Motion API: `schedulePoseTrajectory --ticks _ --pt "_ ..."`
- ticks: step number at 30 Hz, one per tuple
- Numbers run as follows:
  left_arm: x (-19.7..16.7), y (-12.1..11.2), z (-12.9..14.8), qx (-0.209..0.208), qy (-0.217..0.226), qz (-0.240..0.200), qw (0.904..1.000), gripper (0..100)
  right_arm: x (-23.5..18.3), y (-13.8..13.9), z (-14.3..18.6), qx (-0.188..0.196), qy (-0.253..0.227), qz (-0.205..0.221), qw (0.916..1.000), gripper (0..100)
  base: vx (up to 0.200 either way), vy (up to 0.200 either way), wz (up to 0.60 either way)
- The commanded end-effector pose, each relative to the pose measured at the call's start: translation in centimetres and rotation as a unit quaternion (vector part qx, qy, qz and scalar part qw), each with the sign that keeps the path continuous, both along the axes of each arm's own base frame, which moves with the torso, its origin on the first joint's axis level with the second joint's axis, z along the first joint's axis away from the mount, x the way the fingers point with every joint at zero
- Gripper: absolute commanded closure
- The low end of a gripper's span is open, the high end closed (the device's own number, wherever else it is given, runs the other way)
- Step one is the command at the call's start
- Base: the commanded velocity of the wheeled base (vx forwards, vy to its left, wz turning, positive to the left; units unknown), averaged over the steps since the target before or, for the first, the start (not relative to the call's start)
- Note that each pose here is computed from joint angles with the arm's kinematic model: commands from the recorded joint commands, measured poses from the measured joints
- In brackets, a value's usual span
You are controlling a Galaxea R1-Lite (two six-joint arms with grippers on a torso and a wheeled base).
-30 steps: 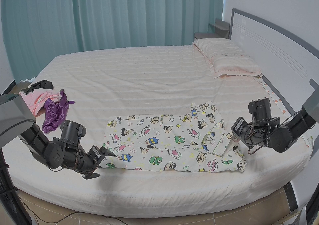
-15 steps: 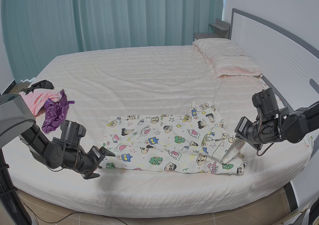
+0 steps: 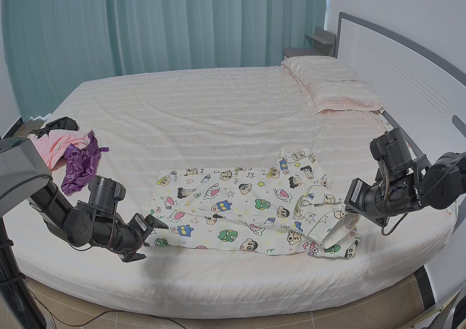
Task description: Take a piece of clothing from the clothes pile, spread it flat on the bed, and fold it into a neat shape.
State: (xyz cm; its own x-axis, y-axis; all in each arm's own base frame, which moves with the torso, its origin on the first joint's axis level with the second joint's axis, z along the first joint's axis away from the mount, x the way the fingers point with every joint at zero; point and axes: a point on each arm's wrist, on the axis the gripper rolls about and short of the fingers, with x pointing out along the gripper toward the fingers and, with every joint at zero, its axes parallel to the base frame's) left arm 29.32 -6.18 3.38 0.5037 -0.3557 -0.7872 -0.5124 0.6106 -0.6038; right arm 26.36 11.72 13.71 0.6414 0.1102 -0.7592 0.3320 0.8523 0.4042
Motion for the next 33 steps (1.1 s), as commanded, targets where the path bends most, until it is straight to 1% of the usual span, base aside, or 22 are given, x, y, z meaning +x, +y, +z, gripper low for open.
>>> schedulePoseTrajectory --ticks 1,3,4,9,14,16,19,24,27,28,30,33 --pt "0.0 0.0 -0.1 0.0 0.001 0.0 1.0 0 -0.7 0.1 -0.4 -0.006 0.014 0.006 0.9999 100 0.0 0.0 0.0" --pt "0.0 0.0 -0.1 0.0 0.001 0.0 1.0 0 -1.2 0.2 -0.7 -0.011 0.024 0.013 0.9996 100 0.0 0.0 0.0" --pt "0.0 0.0 -0.1 0.0 0.001 0.0 1.0 0 -1.4 0.2 -0.9 -0.012 0.027 0.015 0.9995 0 0.0 0.0 0.0" --pt "0.0 0.0 -0.1 0.0 0.001 0.0 1.0 0 -2.6 0.0 -1.5 -0.022 0.042 0.023 0.9986 0 0.0 0.0 0.0" --pt "0.0 0.0 -0.1 0.0 0.001 0.0 1.0 0 -2.3 -0.1 -1.2 -0.015 0.03 0.018 0.9993 0 0.0 0.0 0.0" --pt "0.0 0.0 -0.1 0.0 0.001 0.0 1.0 0 -2.0 -0.1 -1.4 -0.015 0.033 0.016 0.9992 0 0.0 0.0 0.0" --pt "0.0 0.0 -0.1 0.0 0.001 0.0 1.0 0 -0.7 0.5 -2.3 0.001 0.034 0.021 0.9992 0 0.0 0.0 0.0" --pt "0.1 0.0 0.0 -0.001 -0.001 -0.001 1.0 0 1.5 1.2 -4.9 0.032 0.025 0.031 0.9987 0 0.0 0.0 0.0" --pt "0.1 0.0 0.0 0.001 -0.001 -0.001 1.0 0 2.2 1.4 -6.3 0.053 0.012 0.019 0.9983 0 0.0 0.0 0.0" --pt "0.2 0.0 0.0 0.003 -0.007 0.001 1.0 0 2.4 1.4 -6.7 0.069 0.0 0.009 0.9975 0 0.0 0.0 0.0" --pt "0.3 0.0 0.1 0.0 -0.021 0.002 0.9998 0 2.3 1.3 -7.0 0.083 -0.014 0.002 0.9964 0 0.0 0.0 0.0" --pt "0.3 0.0 0.2 -0.002 -0.034 0.01 0.9994 0 1.6 1.1 -7.7 0.086 -0.028 -0.001 0.9959 0 0.0 0.0 0.0"
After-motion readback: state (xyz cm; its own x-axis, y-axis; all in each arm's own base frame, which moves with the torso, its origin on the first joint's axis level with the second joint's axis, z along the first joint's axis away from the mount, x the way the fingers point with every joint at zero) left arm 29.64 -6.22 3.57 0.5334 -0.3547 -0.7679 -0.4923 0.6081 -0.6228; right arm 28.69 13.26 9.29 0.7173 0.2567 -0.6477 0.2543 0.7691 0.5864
